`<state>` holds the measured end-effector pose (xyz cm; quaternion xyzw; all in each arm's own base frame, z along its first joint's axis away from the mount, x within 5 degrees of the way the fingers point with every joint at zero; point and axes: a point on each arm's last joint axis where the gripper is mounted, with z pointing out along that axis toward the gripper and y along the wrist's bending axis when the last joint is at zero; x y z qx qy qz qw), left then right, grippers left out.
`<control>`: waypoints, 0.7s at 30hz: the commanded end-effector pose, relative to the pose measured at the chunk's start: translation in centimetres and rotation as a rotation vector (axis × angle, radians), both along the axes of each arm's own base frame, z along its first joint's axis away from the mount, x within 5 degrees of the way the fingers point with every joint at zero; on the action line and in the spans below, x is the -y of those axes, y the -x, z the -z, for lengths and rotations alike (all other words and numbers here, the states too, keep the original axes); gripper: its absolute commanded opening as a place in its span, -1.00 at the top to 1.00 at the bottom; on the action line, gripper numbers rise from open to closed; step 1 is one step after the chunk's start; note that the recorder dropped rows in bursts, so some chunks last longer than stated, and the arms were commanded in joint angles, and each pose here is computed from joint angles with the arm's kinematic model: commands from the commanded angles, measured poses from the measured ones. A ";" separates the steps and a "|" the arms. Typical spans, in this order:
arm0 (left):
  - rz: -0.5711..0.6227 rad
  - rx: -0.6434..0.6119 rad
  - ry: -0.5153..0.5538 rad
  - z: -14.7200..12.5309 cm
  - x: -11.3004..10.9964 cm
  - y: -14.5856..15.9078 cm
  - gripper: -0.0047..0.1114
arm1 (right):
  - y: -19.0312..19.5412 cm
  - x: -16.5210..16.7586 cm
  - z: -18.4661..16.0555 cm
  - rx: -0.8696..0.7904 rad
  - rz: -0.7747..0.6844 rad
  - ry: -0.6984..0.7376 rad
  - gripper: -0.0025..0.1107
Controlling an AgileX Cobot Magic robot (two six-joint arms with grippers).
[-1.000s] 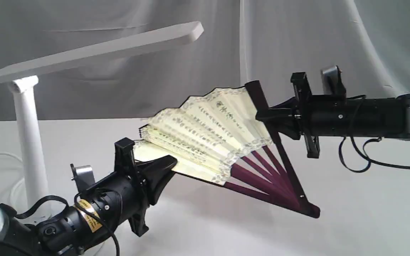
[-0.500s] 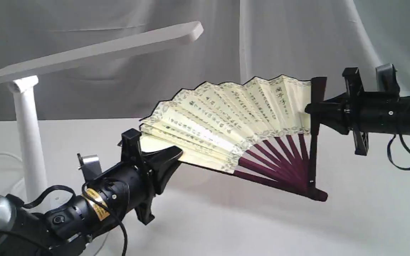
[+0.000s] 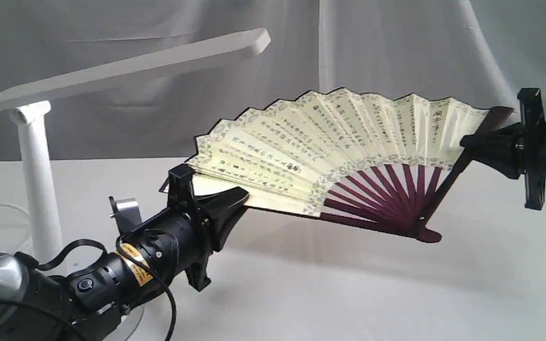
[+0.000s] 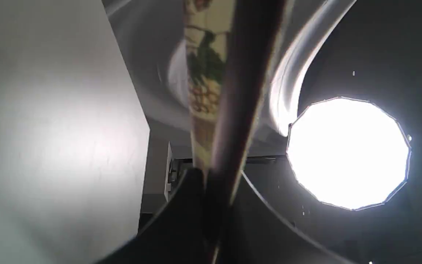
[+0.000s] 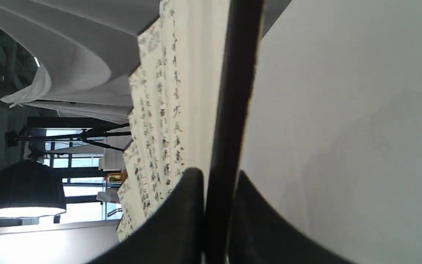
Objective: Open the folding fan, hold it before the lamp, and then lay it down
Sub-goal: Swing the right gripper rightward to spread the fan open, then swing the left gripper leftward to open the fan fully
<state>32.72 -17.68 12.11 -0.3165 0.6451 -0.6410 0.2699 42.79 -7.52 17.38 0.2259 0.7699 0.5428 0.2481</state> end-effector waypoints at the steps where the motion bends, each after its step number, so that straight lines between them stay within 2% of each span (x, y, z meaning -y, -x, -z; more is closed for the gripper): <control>1: -0.076 0.023 0.061 -0.7 -0.6 -0.7 0.92 | 0.4 1.4 0.1 0.024 0.002 0.122 0.96; 6: -0.093 0.021 0.067 -0.7 -0.8 -0.8 0.92 | 0.7 2.7 0.4 0.007 0.026 0.161 0.96; 21: -0.116 0.020 0.072 -0.7 -0.9 -0.9 0.92 | 2.4 7.4 0.5 -0.026 0.132 0.141 0.96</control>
